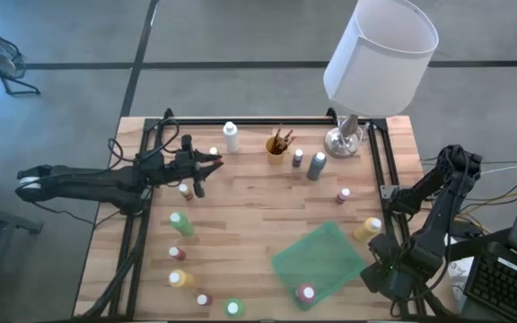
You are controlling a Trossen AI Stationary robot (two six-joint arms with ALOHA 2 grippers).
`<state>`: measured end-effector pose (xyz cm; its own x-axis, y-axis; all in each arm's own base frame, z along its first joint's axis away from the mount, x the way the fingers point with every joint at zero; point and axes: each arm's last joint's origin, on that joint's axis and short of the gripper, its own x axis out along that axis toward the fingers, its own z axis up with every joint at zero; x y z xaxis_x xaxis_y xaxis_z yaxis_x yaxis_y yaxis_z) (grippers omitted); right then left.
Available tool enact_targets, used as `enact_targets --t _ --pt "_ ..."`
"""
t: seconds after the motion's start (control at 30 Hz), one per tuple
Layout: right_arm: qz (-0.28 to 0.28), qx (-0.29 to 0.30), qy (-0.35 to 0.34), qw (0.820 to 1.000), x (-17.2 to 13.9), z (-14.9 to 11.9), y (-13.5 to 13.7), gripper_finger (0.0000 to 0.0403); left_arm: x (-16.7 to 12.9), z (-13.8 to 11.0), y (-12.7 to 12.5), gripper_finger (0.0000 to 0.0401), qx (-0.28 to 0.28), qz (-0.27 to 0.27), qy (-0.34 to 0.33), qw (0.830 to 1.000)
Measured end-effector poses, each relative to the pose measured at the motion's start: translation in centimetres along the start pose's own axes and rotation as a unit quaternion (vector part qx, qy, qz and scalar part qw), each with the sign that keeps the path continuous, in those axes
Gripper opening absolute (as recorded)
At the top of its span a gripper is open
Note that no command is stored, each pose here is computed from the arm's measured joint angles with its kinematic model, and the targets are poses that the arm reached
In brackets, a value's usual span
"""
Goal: Pick & Place Paint Supplies
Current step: Put the orange paint bottle into the green bin
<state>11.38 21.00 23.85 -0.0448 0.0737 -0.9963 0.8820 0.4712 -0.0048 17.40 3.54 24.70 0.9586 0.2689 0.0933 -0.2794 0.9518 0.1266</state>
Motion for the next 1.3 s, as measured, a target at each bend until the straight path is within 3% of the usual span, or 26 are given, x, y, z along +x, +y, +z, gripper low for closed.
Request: enact_targets --t 0.7,1.3 --pt "-0.008 -0.001 -0.003 1.0 -0.2 0.1 -0.3 0.0215 0.0 0.0 0.0 0.0097 0.0 0.001 0.0 1.0" --pt "-0.001 -0.008 0.001 1.0 1.4 0.0 -0.6 0.0182 0.0 0.0 0.0 0.0097 0.0 0.0 0.0 1.0"
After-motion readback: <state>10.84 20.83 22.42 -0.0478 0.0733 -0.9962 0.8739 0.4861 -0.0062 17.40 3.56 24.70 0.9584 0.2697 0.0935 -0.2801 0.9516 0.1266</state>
